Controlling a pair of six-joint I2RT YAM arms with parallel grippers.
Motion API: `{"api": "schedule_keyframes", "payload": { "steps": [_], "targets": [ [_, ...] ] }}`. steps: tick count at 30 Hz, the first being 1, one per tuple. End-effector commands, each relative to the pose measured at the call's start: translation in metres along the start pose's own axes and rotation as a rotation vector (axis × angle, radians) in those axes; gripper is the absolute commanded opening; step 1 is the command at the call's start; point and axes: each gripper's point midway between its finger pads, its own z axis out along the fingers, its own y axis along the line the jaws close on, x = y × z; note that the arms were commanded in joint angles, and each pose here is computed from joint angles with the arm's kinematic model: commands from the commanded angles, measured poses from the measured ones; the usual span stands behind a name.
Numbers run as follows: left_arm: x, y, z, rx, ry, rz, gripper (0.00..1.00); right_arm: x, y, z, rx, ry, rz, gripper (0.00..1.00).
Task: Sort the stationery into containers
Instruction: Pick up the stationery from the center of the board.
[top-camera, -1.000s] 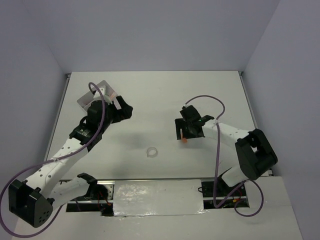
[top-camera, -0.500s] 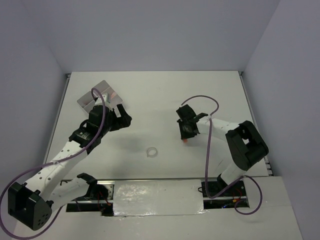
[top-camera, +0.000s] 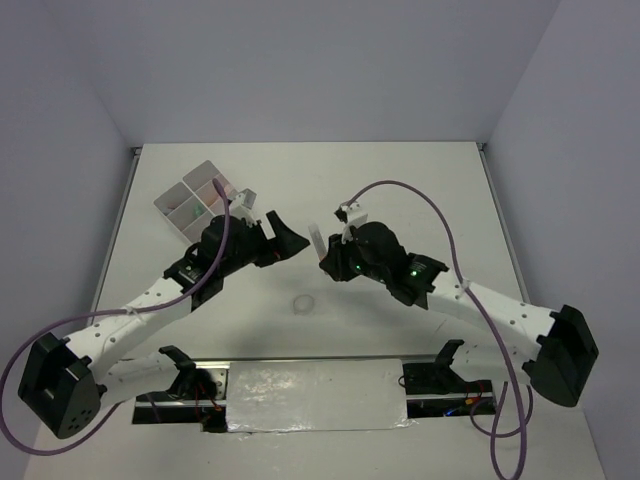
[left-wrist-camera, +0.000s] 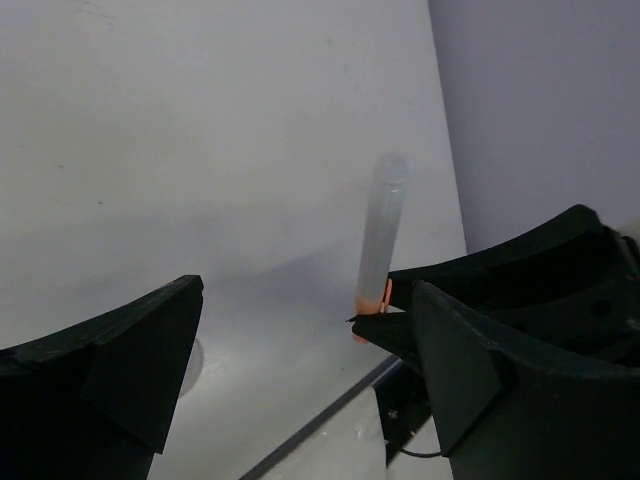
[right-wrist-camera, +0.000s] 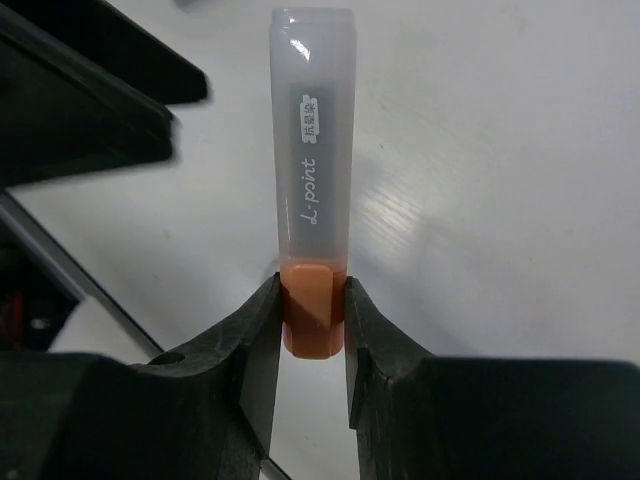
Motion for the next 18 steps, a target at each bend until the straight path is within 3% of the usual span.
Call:
{"api": "schedule_keyframes", "payload": {
  "steps": [1, 5, 13, 18],
  "targets": [
    [-0.014, -0.046, 0.002, 0.141, -0.057, -0.078, 0.97, -0.028, 0.024, -0.011, -0.099, -0.141, 0.072, 0.00],
    [-0.009, -0.054, 0.005, 0.175, -0.047, -0.089, 0.91, -0.043, 0.043, -0.028, -0.158, -0.196, 0.068, 0.00],
    [-0.006, -0.072, 0.007, 0.236, -0.042, -0.075, 0.86, -0.043, 0.047, -0.029, -0.159, -0.171, 0.059, 0.00],
    [-0.015, -0.068, 0.008, 0.198, -0.080, -0.041, 0.65, -0.038, 0.049, -0.028, -0.168, -0.156, 0.054, 0.00]
  ]
}}
